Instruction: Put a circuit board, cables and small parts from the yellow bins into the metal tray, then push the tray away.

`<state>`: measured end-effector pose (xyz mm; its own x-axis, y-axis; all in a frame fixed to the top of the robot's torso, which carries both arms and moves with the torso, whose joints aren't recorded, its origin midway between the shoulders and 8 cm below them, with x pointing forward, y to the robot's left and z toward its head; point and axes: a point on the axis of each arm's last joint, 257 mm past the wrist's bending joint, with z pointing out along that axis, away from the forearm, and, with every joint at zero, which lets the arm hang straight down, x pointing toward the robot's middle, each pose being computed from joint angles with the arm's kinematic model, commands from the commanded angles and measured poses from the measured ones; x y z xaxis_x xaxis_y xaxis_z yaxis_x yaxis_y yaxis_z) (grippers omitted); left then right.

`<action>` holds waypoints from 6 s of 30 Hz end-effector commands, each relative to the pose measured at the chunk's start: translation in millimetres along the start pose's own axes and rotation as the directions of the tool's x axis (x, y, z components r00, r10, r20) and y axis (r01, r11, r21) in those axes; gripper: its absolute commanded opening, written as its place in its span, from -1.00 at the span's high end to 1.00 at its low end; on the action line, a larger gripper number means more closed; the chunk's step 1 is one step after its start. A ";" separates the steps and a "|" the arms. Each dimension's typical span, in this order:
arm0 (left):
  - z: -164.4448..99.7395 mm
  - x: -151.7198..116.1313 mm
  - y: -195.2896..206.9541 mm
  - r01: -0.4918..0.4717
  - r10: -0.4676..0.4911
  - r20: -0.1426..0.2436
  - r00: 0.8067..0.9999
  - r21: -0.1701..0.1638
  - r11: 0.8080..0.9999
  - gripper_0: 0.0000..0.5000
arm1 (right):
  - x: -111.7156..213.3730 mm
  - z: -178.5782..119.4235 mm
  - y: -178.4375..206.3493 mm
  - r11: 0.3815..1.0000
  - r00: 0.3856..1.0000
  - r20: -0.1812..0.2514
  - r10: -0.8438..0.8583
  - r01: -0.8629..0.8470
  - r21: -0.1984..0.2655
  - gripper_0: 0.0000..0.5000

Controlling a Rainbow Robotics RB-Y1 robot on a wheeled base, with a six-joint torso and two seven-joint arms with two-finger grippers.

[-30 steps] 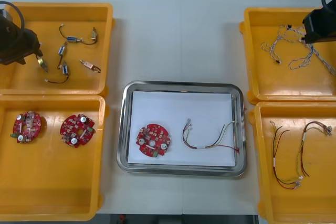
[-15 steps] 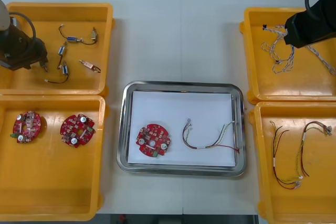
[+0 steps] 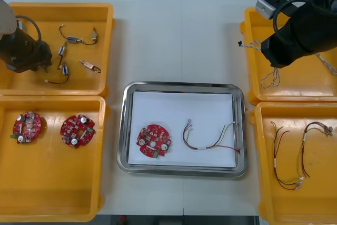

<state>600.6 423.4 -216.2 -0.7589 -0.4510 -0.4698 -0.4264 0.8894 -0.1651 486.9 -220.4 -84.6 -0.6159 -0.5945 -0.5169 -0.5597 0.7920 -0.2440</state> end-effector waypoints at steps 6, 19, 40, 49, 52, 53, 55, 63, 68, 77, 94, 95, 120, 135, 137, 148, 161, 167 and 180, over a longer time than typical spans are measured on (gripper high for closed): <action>-11.0 -15.6 -21.7 0.046 -0.046 0.036 0.998 0.020 0.999 1.00 | 5.7 -1.7 11.9 0.994 0.993 -0.021 -0.112 0.112 -0.006 1.00; -36.2 -21.6 -19.8 0.022 -0.022 0.024 0.999 0.013 1.000 1.00 | 5.6 -1.5 13.9 0.991 0.991 -0.021 -0.132 0.132 -0.011 1.00; -123.8 10.8 -33.0 -0.145 0.146 0.010 0.989 -0.036 0.989 1.00 | 5.9 -1.5 9.8 0.990 0.990 -0.024 -0.142 0.142 0.005 1.00; -150.0 54.9 -62.8 -0.181 0.181 -0.009 0.983 -0.015 0.983 1.00 | 5.3 -1.9 9.3 0.989 0.989 -0.023 -0.145 0.145 0.007 1.00; -156.0 64.2 -84.2 -0.182 0.182 0.011 0.983 0.016 0.983 1.00 | 5.3 -2.2 7.9 0.990 0.990 -0.023 -0.141 0.141 0.011 1.00; -156.0 66.9 -88.9 -0.184 0.184 0.012 0.983 0.024 0.983 1.00 | 5.7 -1.6 7.7 0.990 0.990 -0.025 -0.142 0.142 0.012 1.00; -157.2 75.9 -104.4 -0.180 0.179 0.018 0.984 0.044 0.983 1.00 | 6.1 -1.5 6.9 0.990 0.990 -0.026 -0.141 0.141 0.016 1.00; -154.3 113.5 -152.4 -0.204 0.203 0.015 0.979 0.093 0.975 1.00 | 5.5 -1.9 6.4 0.990 0.990 -0.026 -0.136 0.137 0.018 1.00; -152.0 144.7 -180.8 -0.245 0.247 0.001 0.969 0.116 0.962 1.00 | 5.4 -2.2 6.4 0.991 0.991 -0.024 -0.134 0.134 0.017 1.00; -146.6 197.3 -223.0 -0.305 0.313 -0.048 0.949 0.134 0.943 1.00 | 5.4 -2.2 5.6 0.991 0.991 -0.025 -0.131 0.132 0.020 1.00; -100.9 241.4 -251.1 -0.404 0.414 -0.049 0.909 0.141 0.904 1.00 | 5.4 -2.5 4.5 0.991 0.991 -0.025 -0.129 0.130 0.023 1.00; -96.3 242.6 -252.2 -0.405 0.415 -0.048 0.909 0.141 0.903 1.00 | 5.4 -2.5 4.1 0.991 0.991 -0.025 -0.129 0.129 0.025 1.00; -67.3 261.4 -261.6 -0.411 0.419 -0.034 0.907 0.145 0.900 -1.00 | 5.4 -2.5 4.1 0.991 0.991 -0.025 -0.129 0.129 0.025 1.00; -82.8 256.4 -266.1 -0.375 0.386 -0.034 0.922 0.167 0.912 -1.00 | 5.4 -2.2 6.4 0.990 0.990 -0.024 -0.137 0.138 0.017 1.00; -91.1 252.1 -264.7 -0.367 0.378 -0.034 0.925 0.169 0.915 -1.00 | 5.7 -1.6 8.2 0.990 0.990 -0.024 -0.141 0.141 0.011 1.00; -147.7 224.6 -242.7 -0.313 0.326 -0.045 0.944 0.181 0.932 -1.00 | -4.6 12.1 60.8 0.968 0.974 0.001 -0.229 0.227 -0.107 1.00; -180.0 161.4 -200.3 -0.218 0.222 -0.004 0.975 0.164 0.962 -1.00 | -7.1 35.8 119.9 0.858 0.866 -0.004 -0.501 0.496 -0.135 1.00; -179.7 135.8 -169.7 -0.170 0.175 -0.024 0.984 0.128 0.977 -1.00 | -7.4 43.8 133.5 0.757 0.764 0.003 -0.646 0.640 -0.131 1.00; -164.5 88.9 -113.8 -0.145 0.148 -0.057 0.987 0.043 0.988 -1.00 | 17.9 81.9 151.7 0.646 0.655 -0.032 -0.755 0.735 -0.205 1.00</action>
<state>486.3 247.4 -131.7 -0.8413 -0.3959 -0.3681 -0.3595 0.9183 -0.1659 440.2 -113.6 -185.5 -0.0221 -0.9941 -0.1060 -0.9203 0.0617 -0.3864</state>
